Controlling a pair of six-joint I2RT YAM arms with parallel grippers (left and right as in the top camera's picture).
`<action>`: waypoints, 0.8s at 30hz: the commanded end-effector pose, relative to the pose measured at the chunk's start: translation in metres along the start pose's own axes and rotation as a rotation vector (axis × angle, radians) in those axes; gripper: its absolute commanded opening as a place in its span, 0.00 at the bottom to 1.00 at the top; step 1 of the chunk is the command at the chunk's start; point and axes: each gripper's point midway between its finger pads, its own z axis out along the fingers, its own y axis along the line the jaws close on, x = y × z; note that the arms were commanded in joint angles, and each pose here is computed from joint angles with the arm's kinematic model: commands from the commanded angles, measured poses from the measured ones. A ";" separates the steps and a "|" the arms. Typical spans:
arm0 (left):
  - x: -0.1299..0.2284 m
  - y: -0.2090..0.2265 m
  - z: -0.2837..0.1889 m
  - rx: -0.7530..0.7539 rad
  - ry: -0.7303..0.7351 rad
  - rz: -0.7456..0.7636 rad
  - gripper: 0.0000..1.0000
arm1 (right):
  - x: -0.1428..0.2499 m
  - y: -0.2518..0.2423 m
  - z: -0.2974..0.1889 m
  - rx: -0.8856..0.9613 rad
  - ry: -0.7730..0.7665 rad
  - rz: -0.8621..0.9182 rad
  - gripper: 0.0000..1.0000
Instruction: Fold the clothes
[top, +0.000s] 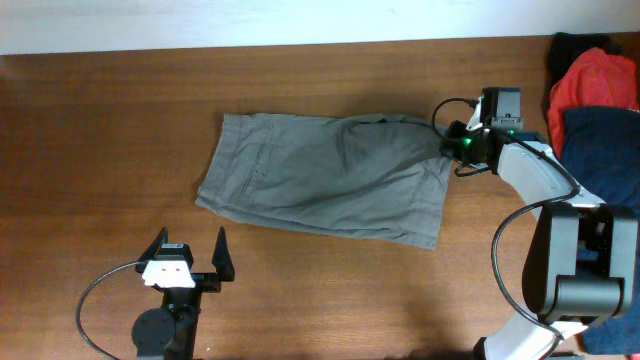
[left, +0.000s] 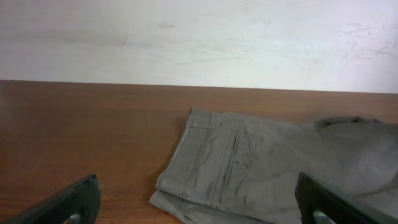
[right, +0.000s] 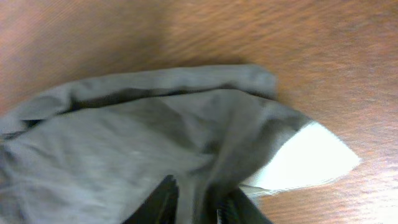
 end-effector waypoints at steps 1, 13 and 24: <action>0.002 0.000 0.000 0.000 0.000 0.016 0.99 | -0.002 0.042 -0.008 -0.233 0.022 -0.122 0.36; 0.002 0.000 0.000 0.000 0.000 0.016 0.99 | -0.043 0.025 -0.066 -0.302 -0.111 -0.104 0.62; 0.002 0.000 0.000 0.000 -0.001 0.016 0.99 | -0.032 -0.029 -0.059 -0.172 -0.043 0.018 0.70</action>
